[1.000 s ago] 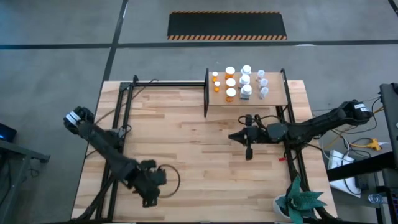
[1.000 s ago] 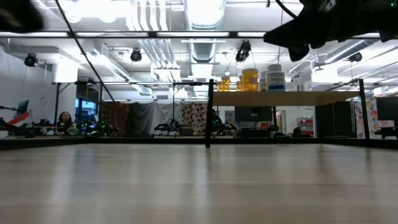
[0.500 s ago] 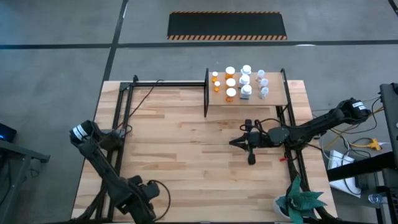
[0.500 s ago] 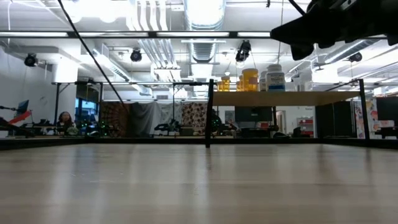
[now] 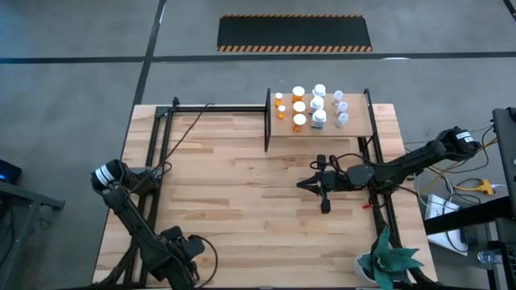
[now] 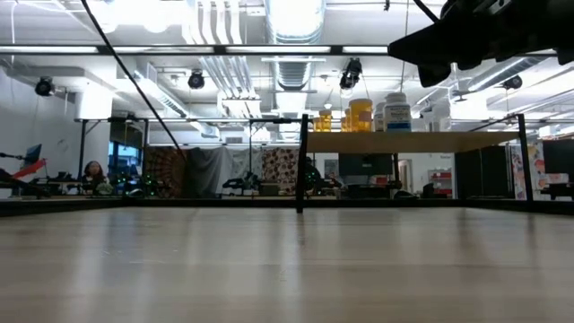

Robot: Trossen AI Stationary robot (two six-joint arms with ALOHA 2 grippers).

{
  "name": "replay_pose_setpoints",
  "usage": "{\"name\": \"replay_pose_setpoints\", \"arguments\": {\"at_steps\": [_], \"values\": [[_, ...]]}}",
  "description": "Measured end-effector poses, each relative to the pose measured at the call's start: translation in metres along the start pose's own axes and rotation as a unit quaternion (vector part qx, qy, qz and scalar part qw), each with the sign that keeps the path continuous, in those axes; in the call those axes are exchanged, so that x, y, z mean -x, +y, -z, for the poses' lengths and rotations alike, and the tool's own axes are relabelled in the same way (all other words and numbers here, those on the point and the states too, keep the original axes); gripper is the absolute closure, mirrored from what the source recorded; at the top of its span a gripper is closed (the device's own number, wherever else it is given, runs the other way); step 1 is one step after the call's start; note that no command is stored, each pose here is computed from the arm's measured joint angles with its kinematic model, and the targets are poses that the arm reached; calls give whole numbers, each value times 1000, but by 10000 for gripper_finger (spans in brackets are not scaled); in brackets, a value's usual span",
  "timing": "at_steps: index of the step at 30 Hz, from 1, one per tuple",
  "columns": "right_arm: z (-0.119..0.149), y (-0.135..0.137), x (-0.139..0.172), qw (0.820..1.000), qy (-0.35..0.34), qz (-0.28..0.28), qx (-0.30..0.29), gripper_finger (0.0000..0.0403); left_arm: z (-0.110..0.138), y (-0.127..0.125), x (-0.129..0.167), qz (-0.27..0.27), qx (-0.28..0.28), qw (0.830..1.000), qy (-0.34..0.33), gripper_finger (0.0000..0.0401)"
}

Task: Pick and place medicine bottles onto shelf by color
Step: Put the small orange pill bottle on the shelf aligned with the other small orange pill bottles

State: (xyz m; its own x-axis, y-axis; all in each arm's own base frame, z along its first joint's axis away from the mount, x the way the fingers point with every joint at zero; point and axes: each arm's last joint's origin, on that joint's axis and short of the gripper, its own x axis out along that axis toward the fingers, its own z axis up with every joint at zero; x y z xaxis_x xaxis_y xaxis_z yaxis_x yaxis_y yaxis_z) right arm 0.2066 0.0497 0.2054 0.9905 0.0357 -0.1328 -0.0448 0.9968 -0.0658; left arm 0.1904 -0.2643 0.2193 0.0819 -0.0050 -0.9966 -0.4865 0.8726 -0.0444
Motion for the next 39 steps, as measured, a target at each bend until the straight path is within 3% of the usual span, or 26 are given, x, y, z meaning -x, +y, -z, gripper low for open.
{"name": "replay_pose_setpoints", "arguments": {"at_steps": [3, 13, 16, 19, 22, 28, 35, 39], "values": [[0, 0, 0, 1000, 0, 0, 0, 392, 1, -2, -5, 23, 1, 1000, 4, 196], [0, 0, 0, 1000, 0, -1, 1, 392, 1, -2, -9, 23, -6, 1000, -1, 196], [0, 0, 0, 1000, 0, -1, 1, 392, 1, -2, -9, 26, -45, 999, -7, 196], [1, 1, 0, 1000, 1, -9, 2, 392, 0, -5, -12, 29, -141, 989, -18, 196], [1, 1, 0, 1000, 1, -14, 5, 392, 1, -7, -18, 16, -237, 971, -17, 196], [1, 1, 0, 1000, 1, -14, 3, 392, 1, -1, -33, -52, -403, 914, 16, 196], [1, 1, 0, 1000, 1, -14, 5, 392, -2, 0, -49, -103, -513, 852, 15, 196], [1, 1, 0, 1000, 1, -14, 5, 392, -2, -2, -61, -114, -550, 827, 31, 196]]}}
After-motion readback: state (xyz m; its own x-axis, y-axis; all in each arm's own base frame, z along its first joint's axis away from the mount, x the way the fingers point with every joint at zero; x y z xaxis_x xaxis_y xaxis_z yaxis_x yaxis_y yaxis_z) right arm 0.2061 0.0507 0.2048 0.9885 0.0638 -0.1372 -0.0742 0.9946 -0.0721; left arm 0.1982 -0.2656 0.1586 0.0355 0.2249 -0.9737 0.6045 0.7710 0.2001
